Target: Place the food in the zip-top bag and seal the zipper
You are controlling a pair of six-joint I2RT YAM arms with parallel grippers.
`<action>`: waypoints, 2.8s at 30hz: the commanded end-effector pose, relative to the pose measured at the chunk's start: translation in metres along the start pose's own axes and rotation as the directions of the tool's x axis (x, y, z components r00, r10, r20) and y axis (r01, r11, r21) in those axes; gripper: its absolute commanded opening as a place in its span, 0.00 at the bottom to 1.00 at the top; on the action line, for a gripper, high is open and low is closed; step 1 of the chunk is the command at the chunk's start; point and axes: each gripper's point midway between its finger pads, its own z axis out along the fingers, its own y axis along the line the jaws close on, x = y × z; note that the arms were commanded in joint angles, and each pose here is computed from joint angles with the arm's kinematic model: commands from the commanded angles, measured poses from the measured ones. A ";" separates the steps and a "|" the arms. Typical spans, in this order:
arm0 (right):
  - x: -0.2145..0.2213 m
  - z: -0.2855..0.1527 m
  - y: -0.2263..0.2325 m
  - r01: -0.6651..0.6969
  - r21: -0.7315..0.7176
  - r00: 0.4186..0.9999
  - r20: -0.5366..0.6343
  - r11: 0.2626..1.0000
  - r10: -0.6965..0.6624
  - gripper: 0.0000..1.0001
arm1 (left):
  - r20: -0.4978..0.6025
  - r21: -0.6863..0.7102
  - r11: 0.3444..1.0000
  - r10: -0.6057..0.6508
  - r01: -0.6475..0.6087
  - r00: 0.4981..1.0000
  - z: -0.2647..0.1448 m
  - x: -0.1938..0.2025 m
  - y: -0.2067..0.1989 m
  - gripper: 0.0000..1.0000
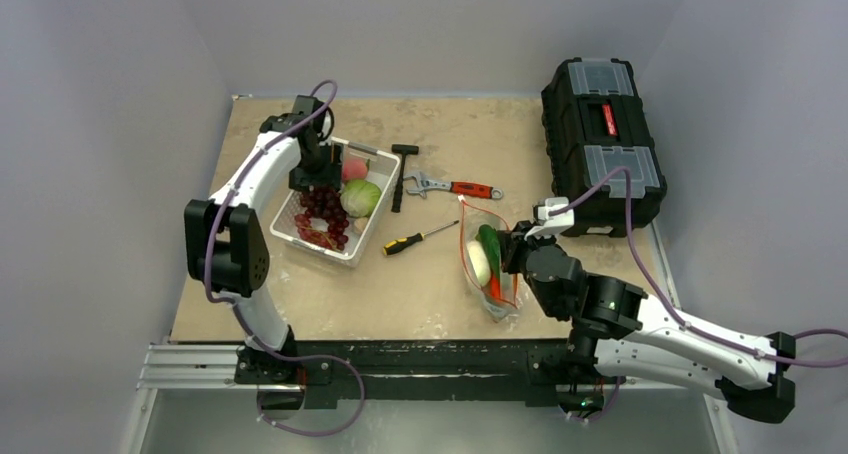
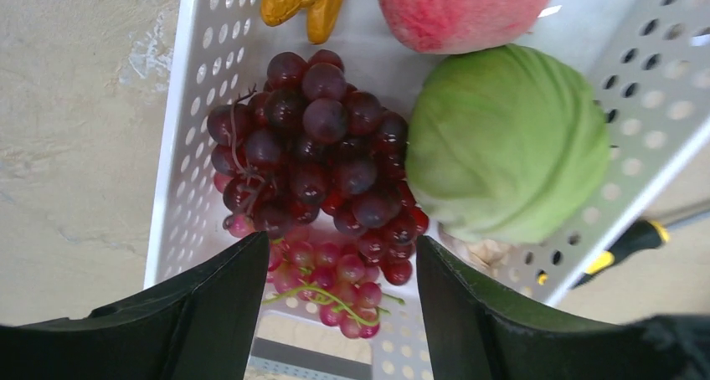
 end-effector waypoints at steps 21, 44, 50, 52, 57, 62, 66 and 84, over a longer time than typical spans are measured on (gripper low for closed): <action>-0.010 -0.003 0.004 -0.028 -0.015 1.000 0.014 1.000 0.028 0.00 | -0.226 -0.082 0.989 0.106 -0.127 0.968 0.069 0.022 0.017 0.54; -0.002 0.002 0.014 -0.020 -0.019 0.999 -0.028 1.000 0.019 0.00 | 0.314 0.090 0.993 0.041 -0.072 0.949 -0.105 -0.002 -0.005 0.00; -0.004 0.004 0.018 -0.029 -0.022 0.999 -0.025 0.999 0.028 0.00 | 0.531 0.231 0.942 0.087 -0.242 0.843 -0.159 0.004 -0.055 0.00; -0.003 0.005 0.019 -0.028 -0.019 0.999 -0.028 0.999 0.028 0.00 | 0.587 0.257 0.926 0.077 -0.275 0.806 -0.176 0.006 -0.064 0.00; -0.006 0.008 0.025 -0.031 -0.024 0.999 -0.026 0.999 0.031 0.00 | 0.638 0.377 0.895 -0.066 -0.237 0.767 -0.212 0.016 -0.074 0.00; -0.012 0.009 0.033 -0.045 -0.051 0.999 -0.014 0.998 0.044 0.00 | 0.493 0.628 0.759 -0.217 -0.172 0.843 -0.242 0.044 -0.107 0.00; -0.013 0.011 0.041 -0.063 -0.074 0.998 -0.008 0.995 0.063 0.00 | 0.406 0.774 0.614 -0.294 -0.155 0.865 -0.273 0.063 -0.131 0.00; -0.007 0.015 0.076 -0.164 -0.187 0.986 -0.061 0.969 0.155 0.00 | 0.278 0.913 0.357 -0.181 -0.200 0.944 -0.317 0.115 -0.240 0.00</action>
